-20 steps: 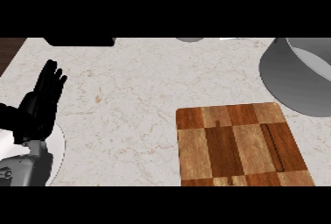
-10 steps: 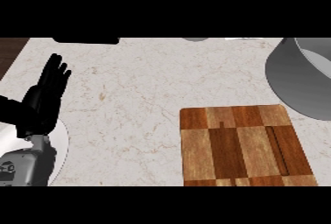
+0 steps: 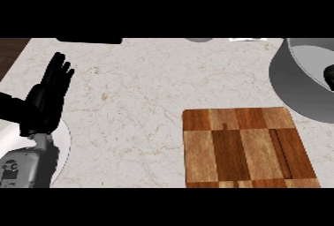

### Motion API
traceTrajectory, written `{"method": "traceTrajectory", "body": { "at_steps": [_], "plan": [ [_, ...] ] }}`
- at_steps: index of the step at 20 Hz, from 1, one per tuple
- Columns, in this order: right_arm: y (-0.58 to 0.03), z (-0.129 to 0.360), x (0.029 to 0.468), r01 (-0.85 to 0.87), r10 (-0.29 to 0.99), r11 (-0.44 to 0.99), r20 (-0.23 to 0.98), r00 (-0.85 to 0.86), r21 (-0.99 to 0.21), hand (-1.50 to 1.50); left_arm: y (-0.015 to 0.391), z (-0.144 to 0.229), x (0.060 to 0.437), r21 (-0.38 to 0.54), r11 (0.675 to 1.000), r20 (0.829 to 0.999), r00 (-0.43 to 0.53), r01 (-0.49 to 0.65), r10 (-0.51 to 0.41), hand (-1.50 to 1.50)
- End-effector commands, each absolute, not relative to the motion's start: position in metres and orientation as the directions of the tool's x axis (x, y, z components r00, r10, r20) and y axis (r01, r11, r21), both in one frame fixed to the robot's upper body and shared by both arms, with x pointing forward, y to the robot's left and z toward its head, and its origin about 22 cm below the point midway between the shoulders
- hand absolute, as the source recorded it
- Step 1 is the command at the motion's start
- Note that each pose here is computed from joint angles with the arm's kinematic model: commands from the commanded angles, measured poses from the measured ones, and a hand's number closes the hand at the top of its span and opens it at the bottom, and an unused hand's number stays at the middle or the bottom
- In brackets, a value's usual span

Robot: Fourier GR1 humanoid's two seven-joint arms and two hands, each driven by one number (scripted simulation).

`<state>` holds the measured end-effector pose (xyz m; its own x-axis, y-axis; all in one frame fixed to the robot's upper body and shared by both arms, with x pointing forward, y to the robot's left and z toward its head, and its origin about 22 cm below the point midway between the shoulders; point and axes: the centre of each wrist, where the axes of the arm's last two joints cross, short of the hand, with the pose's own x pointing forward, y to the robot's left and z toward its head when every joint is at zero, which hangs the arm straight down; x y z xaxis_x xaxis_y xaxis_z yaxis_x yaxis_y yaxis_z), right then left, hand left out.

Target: Pick the squash from the cutting board and place it in the pot

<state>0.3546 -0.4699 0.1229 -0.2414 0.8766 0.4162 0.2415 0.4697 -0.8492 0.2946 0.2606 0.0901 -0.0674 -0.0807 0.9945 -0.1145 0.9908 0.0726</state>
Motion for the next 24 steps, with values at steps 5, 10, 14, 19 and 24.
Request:
{"method": "traceTrajectory", "body": {
  "at_steps": [5,10,14,19,24],
  "plan": [
    [-0.458,0.085,0.367,0.009,0.783,0.607,0.596,-0.176,-0.795,-1.5,0.257,0.097,0.301,0.076,0.992,0.993,-0.085,-0.101,-0.084,0.0],
    [-0.459,0.076,0.365,-0.055,0.612,0.764,0.749,-0.252,-0.643,-1.5,0.255,0.092,0.298,0.085,0.992,0.993,-0.074,-0.093,-0.092,0.0],
    [-0.461,0.088,0.371,-0.021,0.418,0.896,0.86,-0.293,-0.443,-1.5,0.252,0.085,0.298,0.07,0.992,0.995,-0.061,-0.105,-0.077,0.0],
    [-0.495,0.115,0.357,-0.005,0.298,0.95,0.908,-0.294,-0.313,-1.5,0.252,0.089,0.299,0.077,0.992,0.991,-0.098,-0.102,-0.087,0.0],
    [-0.526,0.131,0.334,0.006,0.263,0.962,0.923,-0.28,-0.272,-1.5,0.261,0.086,0.297,0.064,0.992,0.995,-0.069,-0.111,-0.072,0.0]
  ]
}}
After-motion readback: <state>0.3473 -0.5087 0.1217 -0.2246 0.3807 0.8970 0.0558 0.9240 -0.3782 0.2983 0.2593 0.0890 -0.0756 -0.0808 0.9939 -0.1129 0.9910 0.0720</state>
